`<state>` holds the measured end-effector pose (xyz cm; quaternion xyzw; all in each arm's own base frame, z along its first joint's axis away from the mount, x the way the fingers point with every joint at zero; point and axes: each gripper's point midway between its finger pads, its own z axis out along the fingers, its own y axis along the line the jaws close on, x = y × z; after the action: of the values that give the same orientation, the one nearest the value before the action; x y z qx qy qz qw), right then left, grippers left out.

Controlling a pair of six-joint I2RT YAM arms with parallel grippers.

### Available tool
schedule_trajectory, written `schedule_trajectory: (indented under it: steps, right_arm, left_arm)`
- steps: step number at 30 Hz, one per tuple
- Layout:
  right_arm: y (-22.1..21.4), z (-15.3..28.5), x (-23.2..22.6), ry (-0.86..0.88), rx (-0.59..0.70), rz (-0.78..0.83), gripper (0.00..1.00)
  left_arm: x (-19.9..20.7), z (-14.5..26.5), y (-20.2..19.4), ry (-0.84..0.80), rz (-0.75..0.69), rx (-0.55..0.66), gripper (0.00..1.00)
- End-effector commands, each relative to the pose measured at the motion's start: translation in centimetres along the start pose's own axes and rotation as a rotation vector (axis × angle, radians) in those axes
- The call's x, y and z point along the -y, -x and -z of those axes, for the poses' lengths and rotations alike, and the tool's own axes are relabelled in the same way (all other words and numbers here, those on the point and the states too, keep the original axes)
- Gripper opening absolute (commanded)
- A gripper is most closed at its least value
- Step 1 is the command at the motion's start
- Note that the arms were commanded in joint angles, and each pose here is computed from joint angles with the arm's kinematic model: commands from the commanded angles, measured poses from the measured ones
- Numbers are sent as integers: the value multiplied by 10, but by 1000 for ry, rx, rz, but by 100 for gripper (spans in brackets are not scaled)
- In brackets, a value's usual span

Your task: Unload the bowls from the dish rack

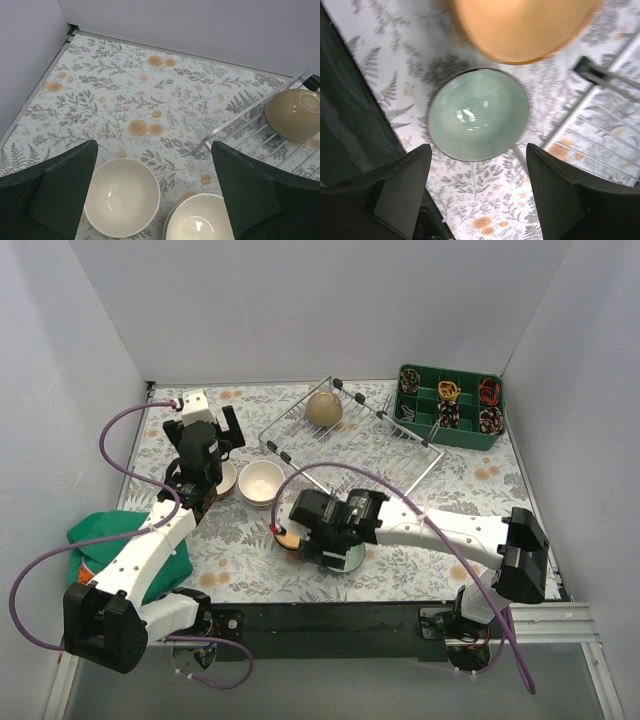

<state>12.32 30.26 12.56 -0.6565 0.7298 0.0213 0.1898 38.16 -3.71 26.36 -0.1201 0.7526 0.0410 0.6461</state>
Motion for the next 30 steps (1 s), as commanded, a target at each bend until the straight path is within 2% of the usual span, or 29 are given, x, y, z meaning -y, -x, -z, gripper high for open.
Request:
schedule_trajectory:
  steps: [1, 8, 12, 19, 21, 25, 30]
  right_arm:
    - [17, 40, 65, -93, 119, -96, 85]
    - [33, 51, 156, -247, 211, -194, 88]
    - [44, 48, 215, -354, 261, -272, 90]
    - [77, 44, 300, -500, 381, -300, 95]
    - [76, 29, 317, -521, 359, -297, 95]
    - [90, 11, 352, -588, 422, -295, 95]
    - [92, -27, 382, -615, 451, -294, 95]
  left_arm:
    - [5, 1, 5, -27, 19, -1, 98]
    - [12, -2, 2, -55, 31, -16, 98]
    - [10, -2, -6, -46, 13, -49, 98]
    - [24, 5, -13, -110, 46, -146, 98]
    - [25, 13, -15, -136, 64, -147, 98]
    - [19, 22, -34, -142, 56, -175, 98]
    - [18, 20, -37, -132, 53, -182, 98]
